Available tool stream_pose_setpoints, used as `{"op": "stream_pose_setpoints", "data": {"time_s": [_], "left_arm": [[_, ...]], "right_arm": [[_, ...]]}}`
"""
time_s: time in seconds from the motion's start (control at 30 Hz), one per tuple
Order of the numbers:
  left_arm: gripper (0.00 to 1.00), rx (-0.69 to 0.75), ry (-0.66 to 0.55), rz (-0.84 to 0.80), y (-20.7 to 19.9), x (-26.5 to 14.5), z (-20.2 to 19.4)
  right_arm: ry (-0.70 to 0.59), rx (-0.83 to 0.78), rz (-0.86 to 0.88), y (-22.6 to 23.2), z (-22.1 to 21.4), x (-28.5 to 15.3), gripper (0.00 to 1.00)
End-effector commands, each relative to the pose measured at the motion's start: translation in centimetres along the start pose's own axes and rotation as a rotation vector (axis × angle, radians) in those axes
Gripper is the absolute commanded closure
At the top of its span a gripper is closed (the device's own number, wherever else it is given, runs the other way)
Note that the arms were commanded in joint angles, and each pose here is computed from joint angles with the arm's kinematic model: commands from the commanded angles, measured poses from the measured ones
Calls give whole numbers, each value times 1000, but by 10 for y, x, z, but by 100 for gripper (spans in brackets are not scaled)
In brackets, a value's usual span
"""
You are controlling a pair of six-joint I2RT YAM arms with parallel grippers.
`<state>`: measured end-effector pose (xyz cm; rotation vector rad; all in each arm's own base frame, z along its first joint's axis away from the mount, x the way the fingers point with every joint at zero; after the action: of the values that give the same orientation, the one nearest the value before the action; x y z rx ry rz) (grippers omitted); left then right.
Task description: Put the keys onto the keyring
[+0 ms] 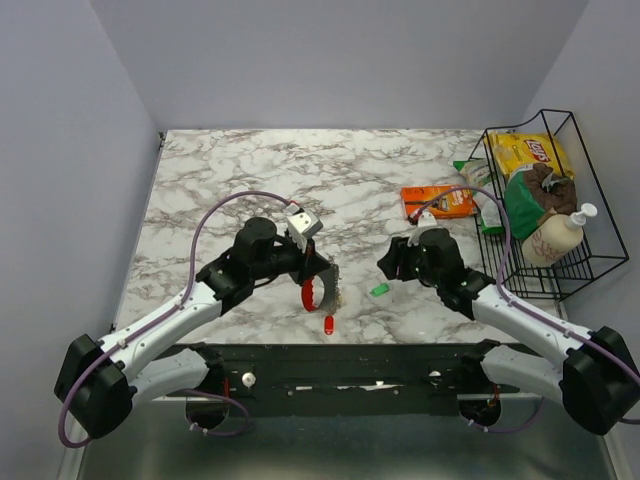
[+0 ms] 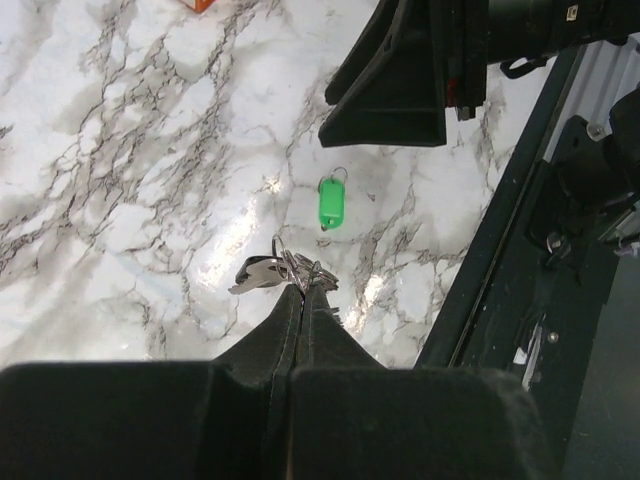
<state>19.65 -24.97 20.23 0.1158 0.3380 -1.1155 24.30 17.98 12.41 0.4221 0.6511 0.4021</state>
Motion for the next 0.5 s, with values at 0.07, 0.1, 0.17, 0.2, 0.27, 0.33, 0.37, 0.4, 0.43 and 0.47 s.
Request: {"op": "stream_pose_setpoints", "data": {"time_s": [0.07, 0.1, 0.17, 0.2, 0.27, 0.33, 0.37, 0.4, 0.43, 0.47], "left_arm": [[100, 30, -20, -15, -4, -2, 6], [100, 28, -20, -21, -5, -2, 3], [100, 27, -28, -28, -7, -4, 5], [100, 25, -24, -27, -7, -4, 3], [100, 27, -31, -28, -8, -5, 4], [100, 29, -33, -33, -8, -6, 5], [100, 31, -38, -32, -8, -6, 7], [100, 33, -41, -33, -9, -7, 7], [100, 34, -43, -33, -9, -7, 8], [100, 34, -47, -33, -10, -8, 9]], "right_arm": [[58, 104, -191, -45, -23, -5, 44], [73, 117, -183, -46, -26, -5, 44], [91, 146, -198, -55, -30, -4, 47], [96, 155, -203, -58, -31, -4, 50], [144, 178, -170, -55, -37, -1, 57], [176, 201, -160, -54, -38, 2, 57], [207, 211, -168, -57, -44, 5, 57], [223, 226, -162, -56, -46, 6, 57], [241, 237, -144, -53, -48, 7, 57], [270, 246, -144, -53, -54, 9, 57]]}}
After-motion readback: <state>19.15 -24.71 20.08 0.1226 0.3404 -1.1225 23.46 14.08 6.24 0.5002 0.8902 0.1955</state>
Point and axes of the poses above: each gripper's point midway between its finger pads, its own x axis out along the fingers, its own y axis along the line the jaws close on, z = x × y, the point moved 3 cm from there along -x, back along the fingers, and after that the axes turned 13 degrees about x, right-handed, at the moved point
